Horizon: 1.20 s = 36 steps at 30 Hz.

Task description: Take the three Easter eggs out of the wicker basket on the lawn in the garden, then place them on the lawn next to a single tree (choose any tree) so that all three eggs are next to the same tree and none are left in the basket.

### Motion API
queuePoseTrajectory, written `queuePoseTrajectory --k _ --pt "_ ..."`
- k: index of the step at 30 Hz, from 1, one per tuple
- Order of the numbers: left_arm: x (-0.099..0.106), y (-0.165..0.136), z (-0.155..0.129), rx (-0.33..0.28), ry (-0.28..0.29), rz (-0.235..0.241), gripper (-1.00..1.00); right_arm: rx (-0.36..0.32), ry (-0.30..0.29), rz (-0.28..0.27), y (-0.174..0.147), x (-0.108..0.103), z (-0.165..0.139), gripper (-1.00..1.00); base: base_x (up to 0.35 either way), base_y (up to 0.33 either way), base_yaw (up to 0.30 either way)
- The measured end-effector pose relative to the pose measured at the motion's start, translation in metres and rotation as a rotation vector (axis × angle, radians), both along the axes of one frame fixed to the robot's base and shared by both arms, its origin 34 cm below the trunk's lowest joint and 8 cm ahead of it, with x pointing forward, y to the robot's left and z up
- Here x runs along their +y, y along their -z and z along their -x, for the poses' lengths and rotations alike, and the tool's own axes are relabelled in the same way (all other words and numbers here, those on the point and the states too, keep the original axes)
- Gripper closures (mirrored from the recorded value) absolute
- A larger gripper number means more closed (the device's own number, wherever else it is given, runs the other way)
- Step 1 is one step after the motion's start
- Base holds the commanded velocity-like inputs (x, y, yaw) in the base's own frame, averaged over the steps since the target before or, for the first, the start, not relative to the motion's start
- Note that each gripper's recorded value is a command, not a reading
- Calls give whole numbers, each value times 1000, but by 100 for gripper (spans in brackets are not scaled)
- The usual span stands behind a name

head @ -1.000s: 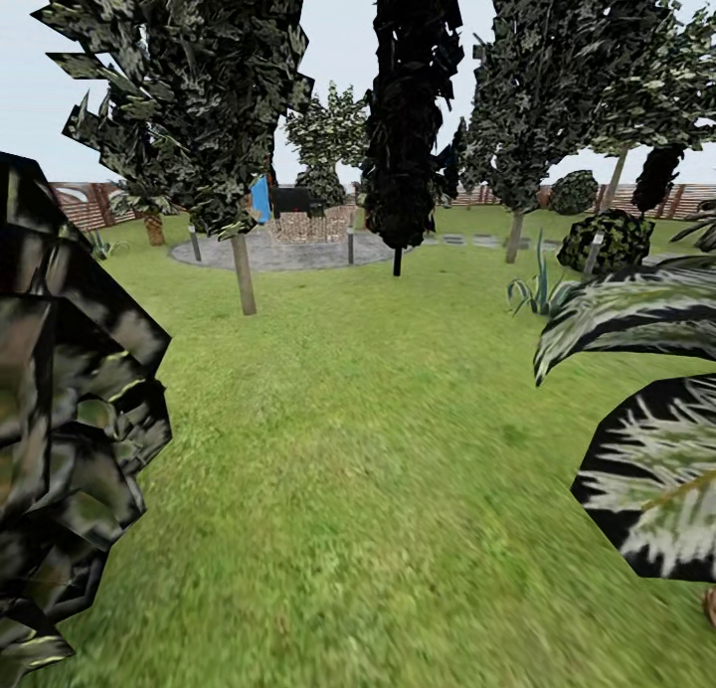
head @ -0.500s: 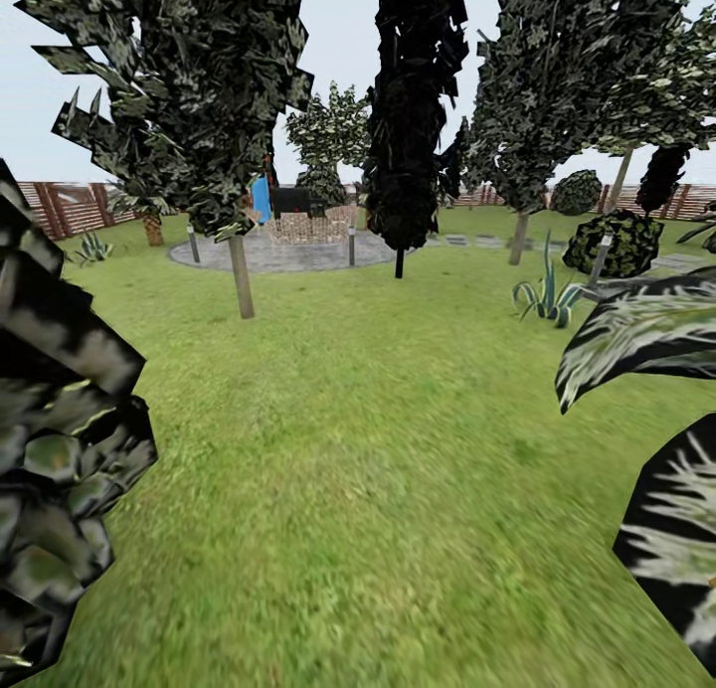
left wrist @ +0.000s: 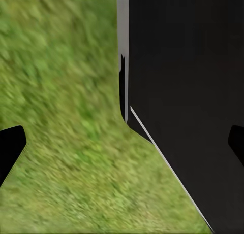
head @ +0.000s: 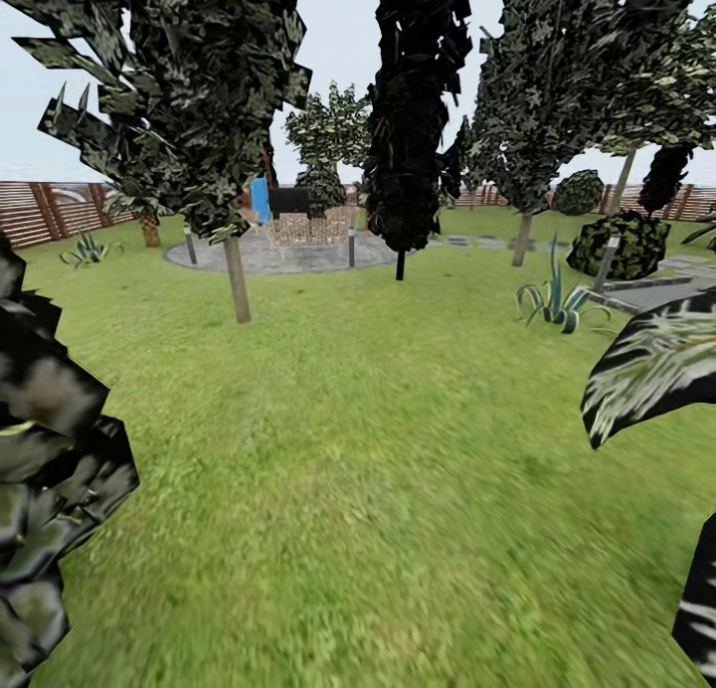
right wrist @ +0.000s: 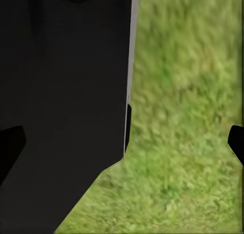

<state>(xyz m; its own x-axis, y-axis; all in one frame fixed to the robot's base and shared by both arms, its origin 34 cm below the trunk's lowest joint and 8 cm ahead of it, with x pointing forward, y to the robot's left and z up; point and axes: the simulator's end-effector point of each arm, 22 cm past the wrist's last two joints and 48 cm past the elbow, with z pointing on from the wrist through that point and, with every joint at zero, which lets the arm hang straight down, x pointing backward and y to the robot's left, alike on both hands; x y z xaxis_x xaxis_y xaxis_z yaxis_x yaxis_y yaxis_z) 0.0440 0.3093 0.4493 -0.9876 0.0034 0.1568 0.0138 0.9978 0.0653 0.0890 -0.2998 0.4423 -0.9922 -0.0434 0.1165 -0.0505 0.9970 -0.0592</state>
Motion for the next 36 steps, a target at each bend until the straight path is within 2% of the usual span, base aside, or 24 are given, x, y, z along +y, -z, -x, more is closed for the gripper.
queuePoseTrajectory --k 15,36 --pt "0 0 0 1 0 -1 -100 0 0 0 0 0 0 -100 47 0 0" --pt "0 0 0 0 0 -1 -100 0 3 0 0 0 0 -100 328 0 0"
